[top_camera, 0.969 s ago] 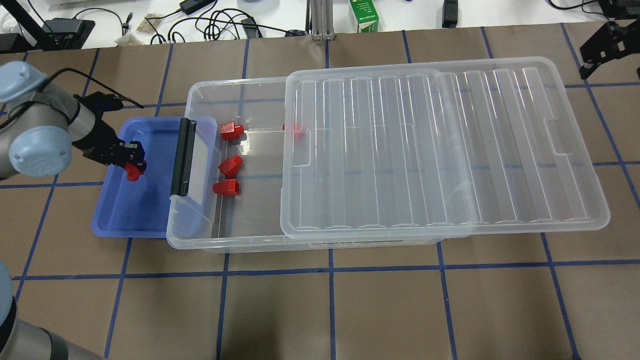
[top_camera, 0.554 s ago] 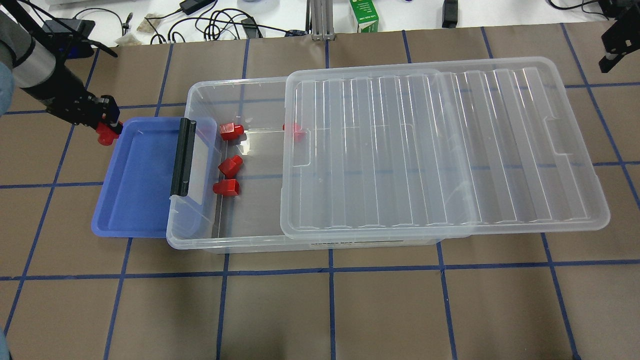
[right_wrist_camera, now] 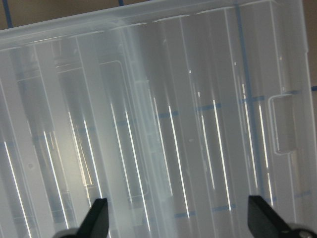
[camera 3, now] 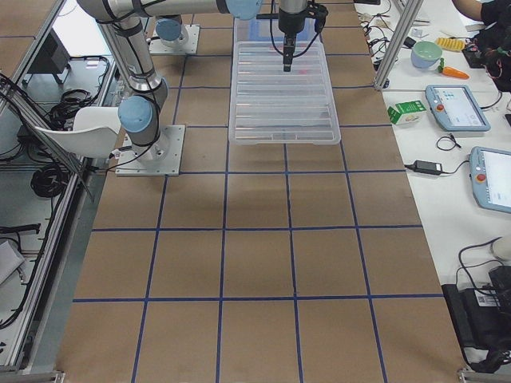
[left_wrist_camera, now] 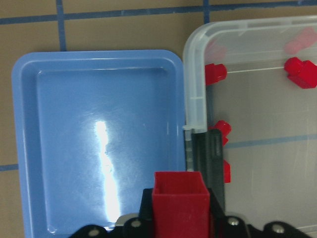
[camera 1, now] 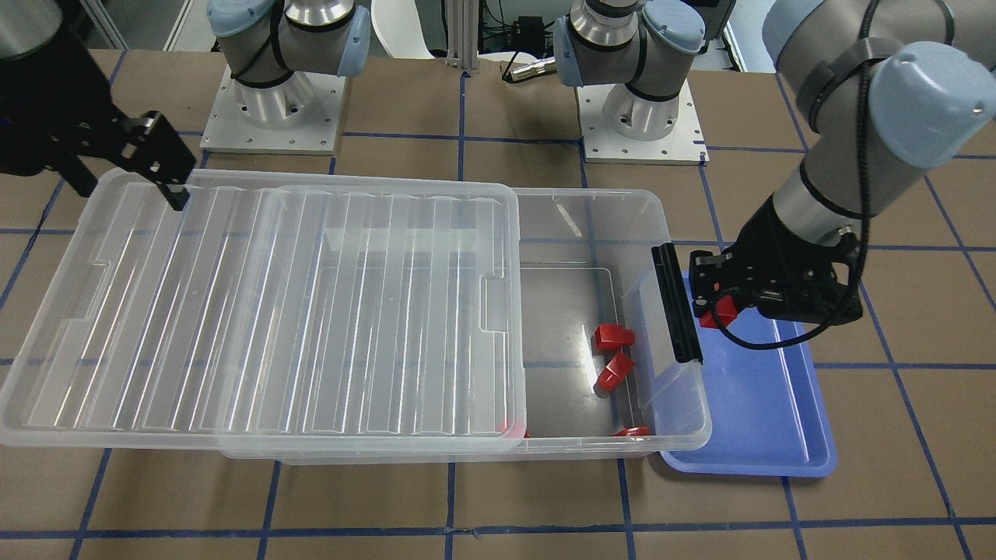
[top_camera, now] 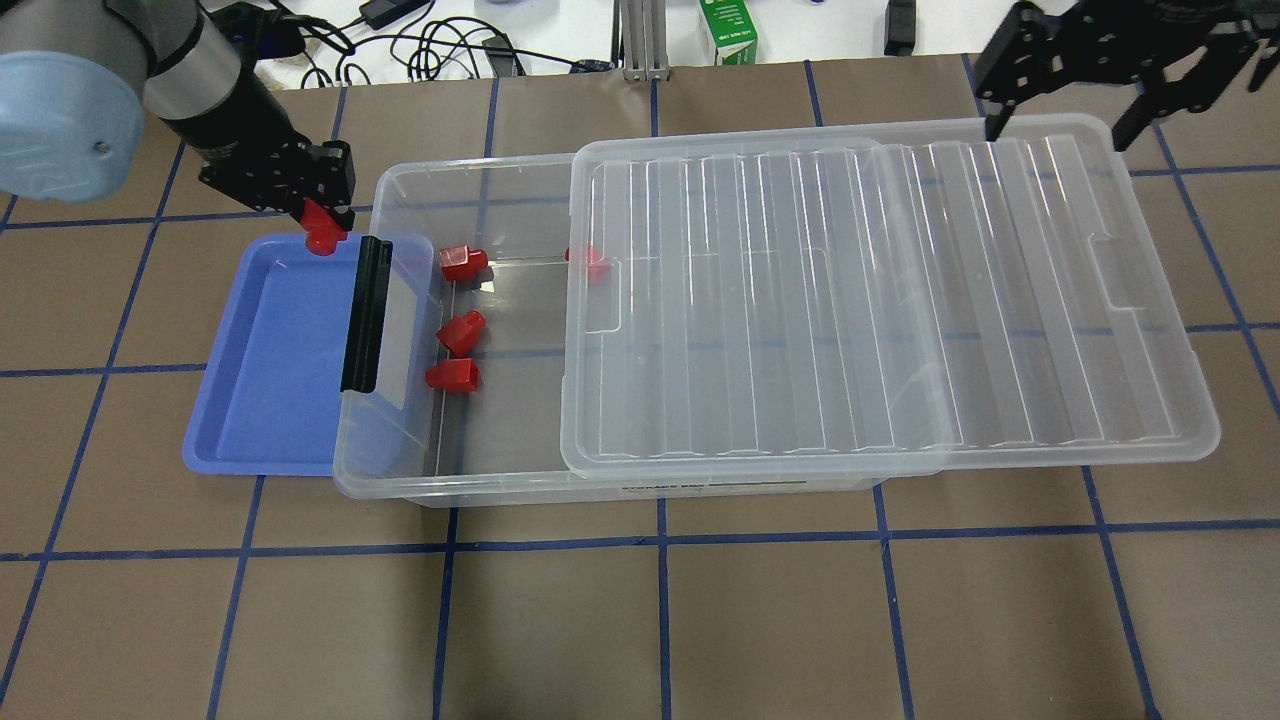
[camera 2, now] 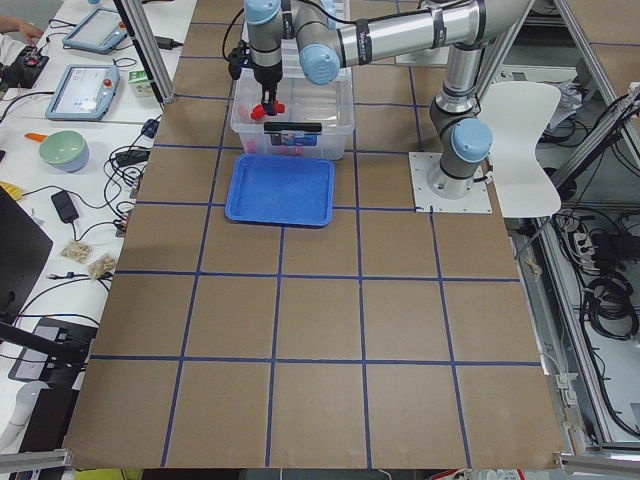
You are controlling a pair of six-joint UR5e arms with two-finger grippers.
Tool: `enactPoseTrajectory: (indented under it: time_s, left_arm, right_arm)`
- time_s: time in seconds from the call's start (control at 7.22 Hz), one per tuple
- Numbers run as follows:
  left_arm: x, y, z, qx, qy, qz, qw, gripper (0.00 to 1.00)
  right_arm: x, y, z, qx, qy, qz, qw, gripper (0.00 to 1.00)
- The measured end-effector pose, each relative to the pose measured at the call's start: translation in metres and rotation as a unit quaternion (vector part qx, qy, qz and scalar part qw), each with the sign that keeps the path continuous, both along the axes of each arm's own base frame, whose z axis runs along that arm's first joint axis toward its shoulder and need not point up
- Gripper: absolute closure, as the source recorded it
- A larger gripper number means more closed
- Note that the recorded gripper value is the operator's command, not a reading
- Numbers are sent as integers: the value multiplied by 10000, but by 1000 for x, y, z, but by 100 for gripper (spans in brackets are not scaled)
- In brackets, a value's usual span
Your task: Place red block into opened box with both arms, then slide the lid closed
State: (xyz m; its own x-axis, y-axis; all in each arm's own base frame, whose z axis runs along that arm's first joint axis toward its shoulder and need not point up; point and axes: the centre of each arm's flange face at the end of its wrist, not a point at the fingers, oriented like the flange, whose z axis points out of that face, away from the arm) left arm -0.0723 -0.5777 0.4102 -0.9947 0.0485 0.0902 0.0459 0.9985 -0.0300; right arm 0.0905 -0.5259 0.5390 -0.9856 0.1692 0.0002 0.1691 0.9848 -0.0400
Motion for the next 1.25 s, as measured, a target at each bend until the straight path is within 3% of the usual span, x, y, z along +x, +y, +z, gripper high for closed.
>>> enactPoseTrajectory:
  time_s: [0.28, 0.83, 0.97, 1.11, 1.25]
  left_arm:
    - [-48, 7, -31, -33, 2, -86, 10000, 100]
    - [-77, 31, -99, -163, 20, 74, 9998, 96]
    - [-83, 35, -106, -152, 19, 79, 9999, 82]
    - [-85, 37, -111, -129, 19, 91, 9999, 47]
    - [-86, 37, -115, -117, 24, 106, 9999, 24]
  right_arm:
    - [27, 0, -4, -14, -31, -91, 10000, 0]
    - [30, -1, -5, -7, -20, -120, 9999, 0]
    - [30, -1, -6, 4, -18, -114, 9999, 0]
    - [30, -1, -8, 17, -20, -109, 9999, 0]
    - [30, -2, -8, 20, -25, -116, 9999, 0]
